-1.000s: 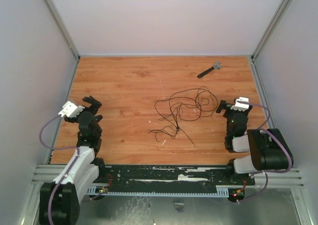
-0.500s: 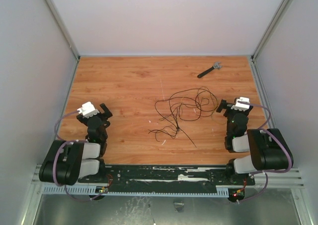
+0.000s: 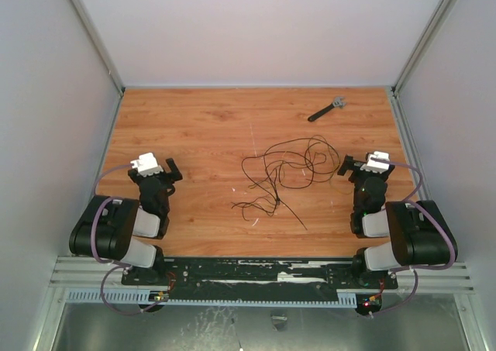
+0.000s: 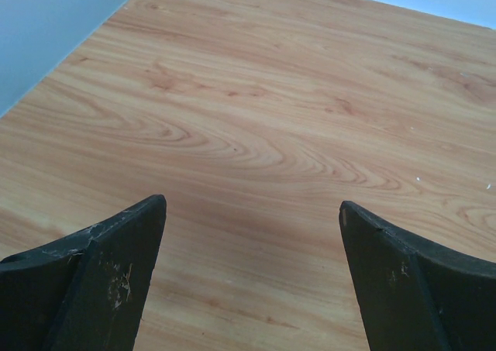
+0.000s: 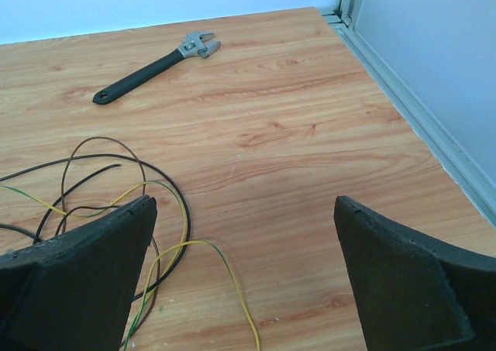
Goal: Zip-tie the wires
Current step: Reset both arms
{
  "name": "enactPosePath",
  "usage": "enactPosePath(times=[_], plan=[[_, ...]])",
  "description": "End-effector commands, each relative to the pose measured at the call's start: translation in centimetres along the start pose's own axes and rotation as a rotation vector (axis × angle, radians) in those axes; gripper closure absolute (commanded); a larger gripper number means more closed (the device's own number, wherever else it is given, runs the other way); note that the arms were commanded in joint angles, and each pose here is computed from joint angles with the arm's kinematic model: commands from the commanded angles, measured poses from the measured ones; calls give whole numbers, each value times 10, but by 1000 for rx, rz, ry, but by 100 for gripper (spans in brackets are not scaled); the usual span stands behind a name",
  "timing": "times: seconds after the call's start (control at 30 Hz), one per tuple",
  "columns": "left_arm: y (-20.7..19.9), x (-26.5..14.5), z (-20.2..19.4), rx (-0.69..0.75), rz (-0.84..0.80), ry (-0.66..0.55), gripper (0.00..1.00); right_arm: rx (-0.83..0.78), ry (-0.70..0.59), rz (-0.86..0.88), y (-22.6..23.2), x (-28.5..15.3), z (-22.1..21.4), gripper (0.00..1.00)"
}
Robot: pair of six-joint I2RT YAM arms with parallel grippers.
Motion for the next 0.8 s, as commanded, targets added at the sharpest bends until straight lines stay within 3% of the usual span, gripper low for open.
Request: enactPosePath(times=[0.0, 0.77], plan=[[-5, 5, 10, 0, -22, -36, 1, -9, -31, -25, -4, 0, 6, 1], [-5, 5, 10, 0, -22, -36, 1, -9, -32, -22, -3, 0, 6, 1]])
Point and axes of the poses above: each gripper's point midway between its finger pads, its own x axis out along the fingers, its own y axis along the line the jaws close on, z = x × y, the point moved 4 cm from there along -x, back along the fingers, and after that the axes turned 11 degrees about -x, right-handed, at the moved point
